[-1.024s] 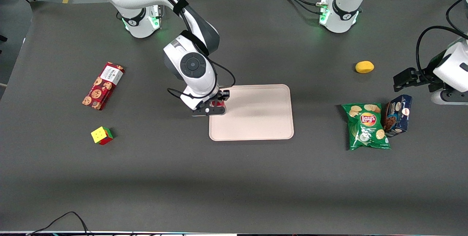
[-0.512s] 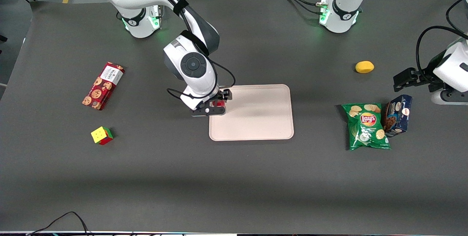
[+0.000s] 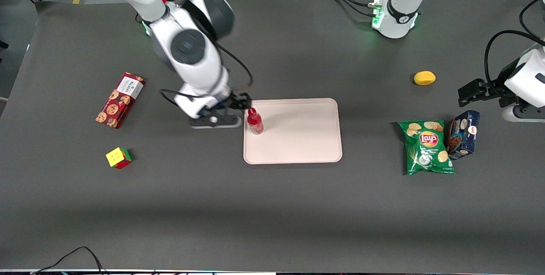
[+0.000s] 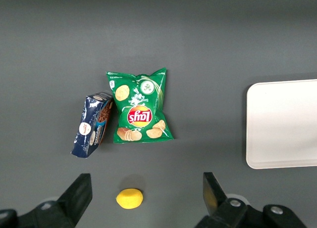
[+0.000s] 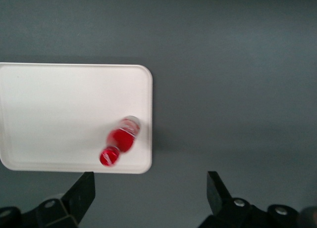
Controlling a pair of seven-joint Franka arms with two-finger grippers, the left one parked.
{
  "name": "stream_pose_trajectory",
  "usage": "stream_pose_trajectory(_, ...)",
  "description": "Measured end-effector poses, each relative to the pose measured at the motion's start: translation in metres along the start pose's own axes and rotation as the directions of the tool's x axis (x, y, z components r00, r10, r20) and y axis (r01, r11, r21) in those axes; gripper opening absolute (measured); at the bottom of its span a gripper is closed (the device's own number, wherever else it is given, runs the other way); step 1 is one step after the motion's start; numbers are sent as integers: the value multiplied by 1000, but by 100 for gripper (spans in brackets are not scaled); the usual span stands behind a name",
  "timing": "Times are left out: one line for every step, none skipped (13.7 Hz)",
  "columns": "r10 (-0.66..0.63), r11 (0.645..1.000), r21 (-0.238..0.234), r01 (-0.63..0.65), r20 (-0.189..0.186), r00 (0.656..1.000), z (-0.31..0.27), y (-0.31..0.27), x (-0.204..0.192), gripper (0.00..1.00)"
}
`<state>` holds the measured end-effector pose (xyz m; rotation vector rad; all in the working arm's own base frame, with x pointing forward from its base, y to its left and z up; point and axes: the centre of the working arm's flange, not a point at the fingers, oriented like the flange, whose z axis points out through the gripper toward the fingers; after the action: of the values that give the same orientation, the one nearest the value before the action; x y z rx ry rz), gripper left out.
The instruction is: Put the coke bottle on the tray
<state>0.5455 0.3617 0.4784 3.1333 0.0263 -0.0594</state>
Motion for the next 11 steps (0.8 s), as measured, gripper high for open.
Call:
stream_pose_trajectory(-31, 1000, -4, 31, -8, 999, -41, 28, -2, 100)
stream_pose_trajectory(-41, 999, -3, 41, -29, 999, -79, 58, -6, 100)
stream_pose_trajectory(-30, 1000, -1, 30, -50, 998, -109, 87, -11, 100)
stream_pose_trajectory(-8, 1000, 0, 8, -66, 998, -133, 117, -15, 100)
stream_pose_trajectory(15, 1000, -1, -15, -80, 997, -150, 146, -19, 100)
stream_pose_trajectory(36, 999, -2, -36, -88, 995, -157, 173, -19, 100)
stream_pose_trajectory(65, 998, -4, -66, -88, 994, -155, 202, -16, 100)
stream_pose_trajectory(107, 994, -1, -108, -81, 991, -145, 233, -10, 100)
stream_pose_trajectory(158, 987, 5, -158, -70, 985, -128, 263, -2, 100)
stream_pose_trajectory(209, 978, 17, -208, -56, 976, -107, 294, 6, 100)
stream_pose_trajectory(248, 969, 24, -247, -41, 968, -88, 320, 10, 100)
